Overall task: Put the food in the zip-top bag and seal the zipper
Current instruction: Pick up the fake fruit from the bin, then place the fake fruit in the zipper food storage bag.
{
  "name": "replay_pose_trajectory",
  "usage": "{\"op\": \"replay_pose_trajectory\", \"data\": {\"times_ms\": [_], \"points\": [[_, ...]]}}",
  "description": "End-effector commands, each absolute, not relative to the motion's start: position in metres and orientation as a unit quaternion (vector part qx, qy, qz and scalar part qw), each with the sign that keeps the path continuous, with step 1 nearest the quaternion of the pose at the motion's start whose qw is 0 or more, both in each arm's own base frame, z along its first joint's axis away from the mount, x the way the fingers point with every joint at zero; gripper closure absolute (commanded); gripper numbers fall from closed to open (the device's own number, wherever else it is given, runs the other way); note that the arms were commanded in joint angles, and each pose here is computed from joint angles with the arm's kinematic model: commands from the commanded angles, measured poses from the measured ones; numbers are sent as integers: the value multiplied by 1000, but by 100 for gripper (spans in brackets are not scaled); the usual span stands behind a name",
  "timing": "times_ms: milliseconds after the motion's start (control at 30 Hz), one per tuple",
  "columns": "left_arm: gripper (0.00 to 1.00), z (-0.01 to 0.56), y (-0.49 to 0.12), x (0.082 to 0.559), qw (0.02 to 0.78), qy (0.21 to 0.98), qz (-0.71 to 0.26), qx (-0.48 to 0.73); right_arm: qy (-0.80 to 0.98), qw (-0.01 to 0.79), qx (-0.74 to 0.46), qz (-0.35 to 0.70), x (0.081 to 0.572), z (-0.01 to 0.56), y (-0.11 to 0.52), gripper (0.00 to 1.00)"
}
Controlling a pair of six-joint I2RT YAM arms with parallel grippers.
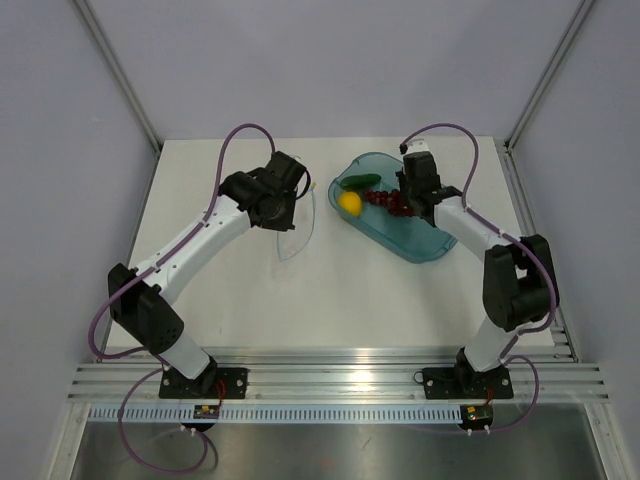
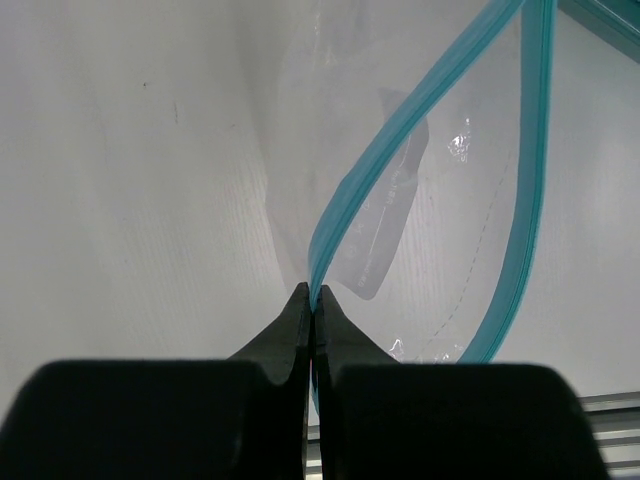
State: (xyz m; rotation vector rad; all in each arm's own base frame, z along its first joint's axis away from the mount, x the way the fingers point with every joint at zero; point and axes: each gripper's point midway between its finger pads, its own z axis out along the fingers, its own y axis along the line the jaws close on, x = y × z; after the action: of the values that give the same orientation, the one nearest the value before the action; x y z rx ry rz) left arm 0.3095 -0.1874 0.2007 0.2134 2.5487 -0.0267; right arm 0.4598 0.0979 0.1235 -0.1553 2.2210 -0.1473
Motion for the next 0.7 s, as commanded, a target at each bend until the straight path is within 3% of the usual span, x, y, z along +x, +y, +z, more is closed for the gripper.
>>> {"op": "replay_pose_trajectory", "data": {"times_ms": [0,333,667], "points": [[100,212,-198,313,311,946,-39,80,886,463,-31,-16,450,153,104,100],[100,215,-212,316,311,944,-70,85,879,474,-12,47,418,197,113,100],[100,216,-243,332,305,941,-116,92,837,539,-9,99,396,294,118,100]]}}
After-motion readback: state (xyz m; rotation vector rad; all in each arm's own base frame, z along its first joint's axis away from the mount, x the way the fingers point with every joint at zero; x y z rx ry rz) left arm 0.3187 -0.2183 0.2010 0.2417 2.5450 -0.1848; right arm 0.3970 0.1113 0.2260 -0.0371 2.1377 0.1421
